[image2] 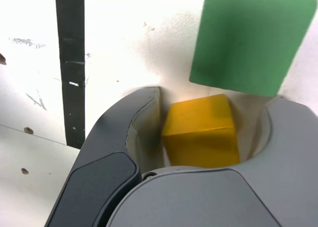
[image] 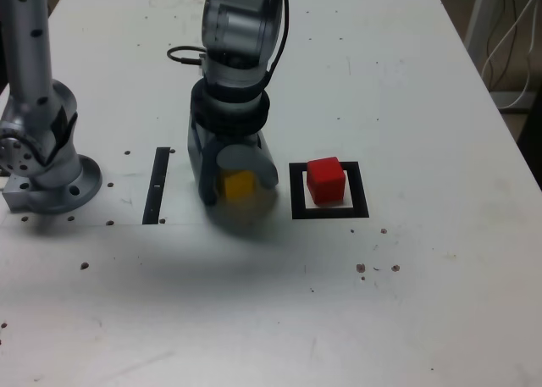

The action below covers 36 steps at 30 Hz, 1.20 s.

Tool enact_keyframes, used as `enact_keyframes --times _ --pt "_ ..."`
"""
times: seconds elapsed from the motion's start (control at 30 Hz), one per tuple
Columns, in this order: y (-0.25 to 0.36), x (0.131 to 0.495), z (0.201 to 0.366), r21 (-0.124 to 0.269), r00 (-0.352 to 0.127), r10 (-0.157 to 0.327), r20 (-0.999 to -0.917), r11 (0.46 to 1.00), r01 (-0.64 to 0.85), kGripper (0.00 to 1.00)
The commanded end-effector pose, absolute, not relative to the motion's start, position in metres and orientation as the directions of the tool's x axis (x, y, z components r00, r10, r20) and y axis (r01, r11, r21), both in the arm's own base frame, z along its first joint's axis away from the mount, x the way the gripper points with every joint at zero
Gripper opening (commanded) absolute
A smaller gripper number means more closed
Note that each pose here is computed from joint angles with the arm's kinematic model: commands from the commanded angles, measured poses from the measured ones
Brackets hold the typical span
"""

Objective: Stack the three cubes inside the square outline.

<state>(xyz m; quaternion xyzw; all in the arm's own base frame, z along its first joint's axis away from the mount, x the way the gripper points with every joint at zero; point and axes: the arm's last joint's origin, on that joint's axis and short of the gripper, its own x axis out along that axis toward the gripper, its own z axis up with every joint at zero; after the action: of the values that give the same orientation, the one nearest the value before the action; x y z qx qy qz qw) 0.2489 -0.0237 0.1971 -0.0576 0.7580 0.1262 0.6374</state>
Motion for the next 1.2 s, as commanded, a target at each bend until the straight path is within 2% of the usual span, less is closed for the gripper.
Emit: enact_keyframes --times 0.0,0.2,0.33,0.47,0.63,0.83,1.0,1.17 --pt "-0.023 0.250 0.194 0.128 -0.188 0.082 -0.9787 0.961 -0.247 0.42" --pt "-0.023 0.250 0.198 0.125 -0.174 0.083 -0.9813 0.961 -0.249 0.28" --pt "-0.024 0.250 0.205 0.117 -0.158 0.079 -0.9843 0.961 -0.249 0.25" --pt "-0.027 0.252 0.221 0.120 -0.163 0.082 -0.9832 0.964 -0.236 0.24" --pt "-0.032 0.258 0.251 0.137 -0.170 0.101 -0.9803 0.967 -0.215 0.24" --pt "-0.034 0.271 0.284 0.137 -0.137 0.112 -0.9842 0.973 -0.185 0.24" --pt "-0.038 0.298 0.297 0.129 -0.118 0.113 -0.9866 0.981 -0.146 0.24" --pt "-0.043 0.324 0.299 0.121 -0.107 0.108 -0.9884 0.985 -0.122 0.24"
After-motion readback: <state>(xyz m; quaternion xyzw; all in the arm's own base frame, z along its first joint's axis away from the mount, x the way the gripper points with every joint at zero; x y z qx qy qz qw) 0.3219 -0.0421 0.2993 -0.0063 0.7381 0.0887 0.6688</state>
